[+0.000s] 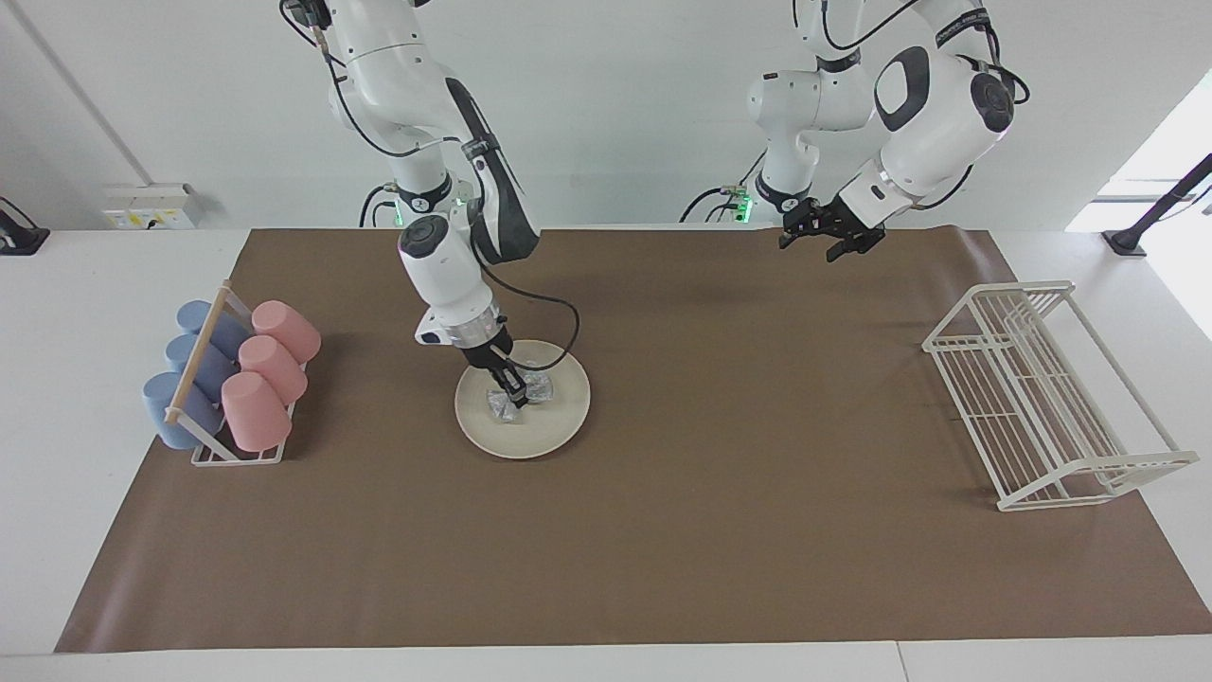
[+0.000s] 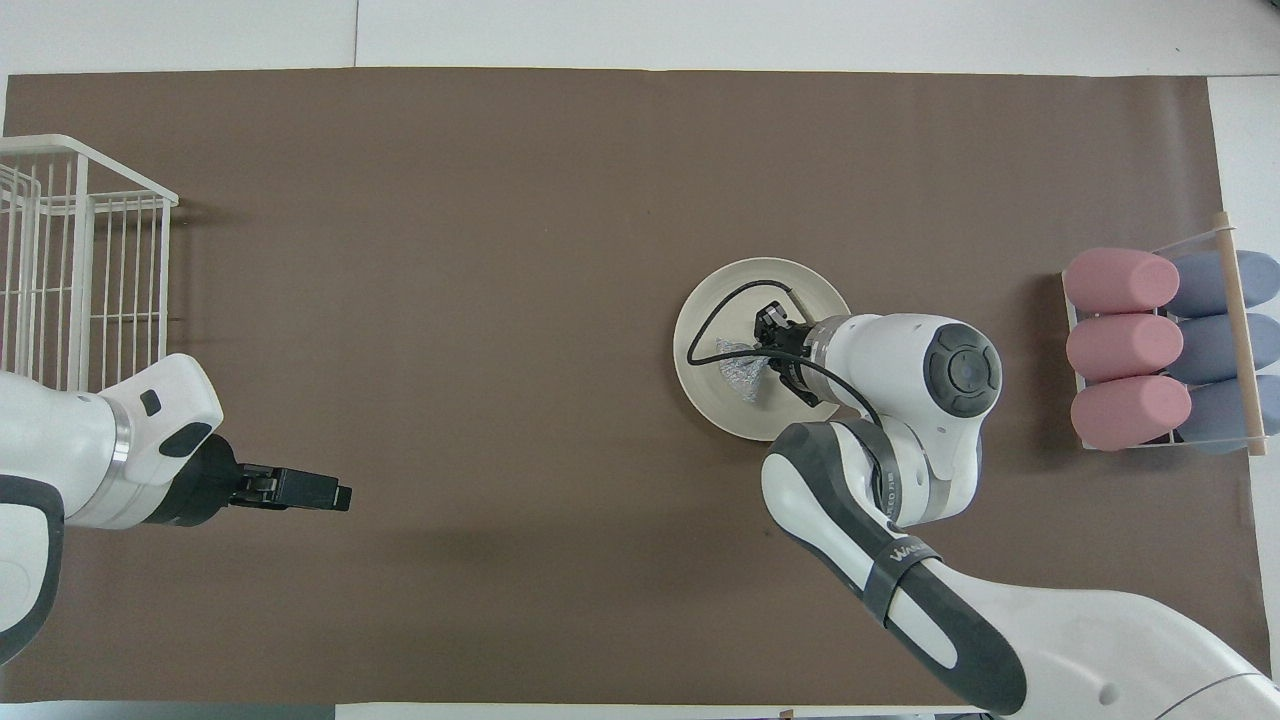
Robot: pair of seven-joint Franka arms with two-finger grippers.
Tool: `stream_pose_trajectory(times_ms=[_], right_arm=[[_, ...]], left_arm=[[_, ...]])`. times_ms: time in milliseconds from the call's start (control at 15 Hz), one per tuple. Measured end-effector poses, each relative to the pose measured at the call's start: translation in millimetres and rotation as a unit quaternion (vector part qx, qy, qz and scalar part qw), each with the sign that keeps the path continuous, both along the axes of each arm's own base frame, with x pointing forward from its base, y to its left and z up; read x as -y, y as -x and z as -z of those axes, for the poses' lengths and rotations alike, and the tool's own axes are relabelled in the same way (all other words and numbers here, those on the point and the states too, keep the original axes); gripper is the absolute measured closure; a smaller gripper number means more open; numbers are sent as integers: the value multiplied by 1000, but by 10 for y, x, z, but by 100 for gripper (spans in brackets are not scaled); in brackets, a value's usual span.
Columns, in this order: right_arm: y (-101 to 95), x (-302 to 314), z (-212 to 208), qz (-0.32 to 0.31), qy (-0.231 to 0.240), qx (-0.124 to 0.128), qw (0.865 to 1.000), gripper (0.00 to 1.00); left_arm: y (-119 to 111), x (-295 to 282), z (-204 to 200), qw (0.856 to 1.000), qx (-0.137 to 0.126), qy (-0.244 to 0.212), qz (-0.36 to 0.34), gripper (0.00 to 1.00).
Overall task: Wipe plate with sponge
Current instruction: 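Rub the sponge over the cream plate with the right gripper, then hand the sponge from the right gripper back to the left gripper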
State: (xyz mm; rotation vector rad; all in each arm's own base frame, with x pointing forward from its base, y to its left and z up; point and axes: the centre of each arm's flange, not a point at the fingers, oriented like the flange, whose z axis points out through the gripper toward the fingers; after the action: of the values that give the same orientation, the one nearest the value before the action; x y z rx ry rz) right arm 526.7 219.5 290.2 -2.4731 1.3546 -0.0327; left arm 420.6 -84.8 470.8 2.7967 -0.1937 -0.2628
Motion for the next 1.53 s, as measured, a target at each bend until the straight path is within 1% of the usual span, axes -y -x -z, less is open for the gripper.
stream_pose_trajectory(times_ms=[133, 465, 532, 665, 731, 798, 931, 997, 1064, 1197, 1330, 1529], right_arm=[[81, -174, 6, 6, -4, -7, 1000, 89], [90, -197, 1, 9, -5, -9, 1000, 89], [94, -198, -7, 12, -5, -15, 1000, 89], [121, -231, -122, 22, -5, -49, 999, 89], [119, -260, -293, 26, -6, -68, 997, 89], [108, -286, -554, 28, -9, -83, 996, 89], [118, -303, -1192, 33, -15, -98, 995, 89], [157, -306, -1482, 34, -17, -100, 994, 89], [208, -311, -1750, 36, -20, -99, 994, 89], [318, -307, -2215, 38, -11, -88, 995, 89], [441, -332, -2631, 55, 13, -80, 995, 89], [663, -533, -3162, 93, 35, -81, 992, 89]], left_arm=[[-5, -4, -2, 1000, 1, 0, -1, 0], [-10, -5, -5, 1000, 3, 0, -2, 0], [-10, -5, -5, 1000, 4, 0, -2, 0], [-11, -6, -5, 1000, 4, 0, -2, 0], [-12, -8, -5, 1000, 4, 0, -3, 0], [-13, -14, -6, 1000, 3, -1, -6, 0], [-26, -64, -11, 1000, 0, 3, -25, 0], [-36, -69, -26, 999, -4, 24, -40, 0], [-50, -51, -56, 996, -9, 61, -62, 0], [-83, -13, -125, 985, -19, 135, -104, 0], [-112, 68, -204, 969, -29, 203, -136, 0], [-156, 208, -344, 936, -44, 302, -174, 0]])
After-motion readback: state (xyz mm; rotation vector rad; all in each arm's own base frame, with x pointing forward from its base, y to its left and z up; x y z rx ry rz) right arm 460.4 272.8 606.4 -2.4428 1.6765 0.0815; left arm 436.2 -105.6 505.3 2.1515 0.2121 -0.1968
